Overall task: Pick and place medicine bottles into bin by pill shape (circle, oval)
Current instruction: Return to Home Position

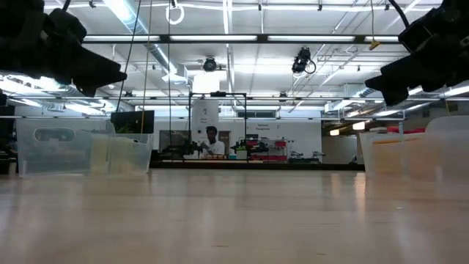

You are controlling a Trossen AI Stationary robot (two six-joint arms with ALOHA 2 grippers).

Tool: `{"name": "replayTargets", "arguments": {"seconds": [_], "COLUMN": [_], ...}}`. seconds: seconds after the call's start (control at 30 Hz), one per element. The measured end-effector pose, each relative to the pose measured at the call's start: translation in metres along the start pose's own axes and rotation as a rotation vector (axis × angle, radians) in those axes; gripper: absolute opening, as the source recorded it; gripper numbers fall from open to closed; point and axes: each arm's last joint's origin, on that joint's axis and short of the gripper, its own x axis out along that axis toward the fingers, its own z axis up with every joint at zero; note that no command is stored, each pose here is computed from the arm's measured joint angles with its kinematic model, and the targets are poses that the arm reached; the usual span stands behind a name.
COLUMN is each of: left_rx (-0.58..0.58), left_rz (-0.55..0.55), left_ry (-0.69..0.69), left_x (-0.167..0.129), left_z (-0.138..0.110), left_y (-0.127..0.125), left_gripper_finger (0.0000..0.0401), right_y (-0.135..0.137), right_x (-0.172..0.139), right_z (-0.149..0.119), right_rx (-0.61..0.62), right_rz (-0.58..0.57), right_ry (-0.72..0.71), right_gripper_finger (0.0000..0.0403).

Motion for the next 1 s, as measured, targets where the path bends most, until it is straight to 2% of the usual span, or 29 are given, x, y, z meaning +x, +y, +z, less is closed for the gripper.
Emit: {"name": "replayTargets", "arguments": {"seconds": [0.17,0.37,0.53,0.77,1.0], "left_rx": [-0.002,0.068,0.079,-0.068,-0.071], "left_rz": [-0.006,-0.008,0.0,-0.006,-0.007], "left_ry": [-0.045,-0.05,-0.049,-0.094,-0.104], "left_x": [-0.002,-0.003,-0.003,-0.002,-0.003], "left_z": [-0.004,-0.004,-0.005,-0.002,-0.001], "left_y": [0.001,0.001,0.001,0.001,0.001], "left_gripper_finger": [0.0171,0.0171,0.0171,0.0172,0.0172], "right_y": [-0.002,-0.003,-0.005,-0.006,-0.006], "right_x": [0.002,0.002,0.002,0.002,0.002], "right_z": [-0.009,-0.013,-0.014,-0.016,-0.016], "right_rx": [0.073,0.124,0.151,0.141,0.147], "right_rz": [-0.01,-0.032,-0.12,-0.145,-0.145], "right_ry": [0.009,0.015,0.012,0.031,0.033], "right_gripper_finger": [0.0193,0.0193,0.0193,0.0193,0.0193]}}
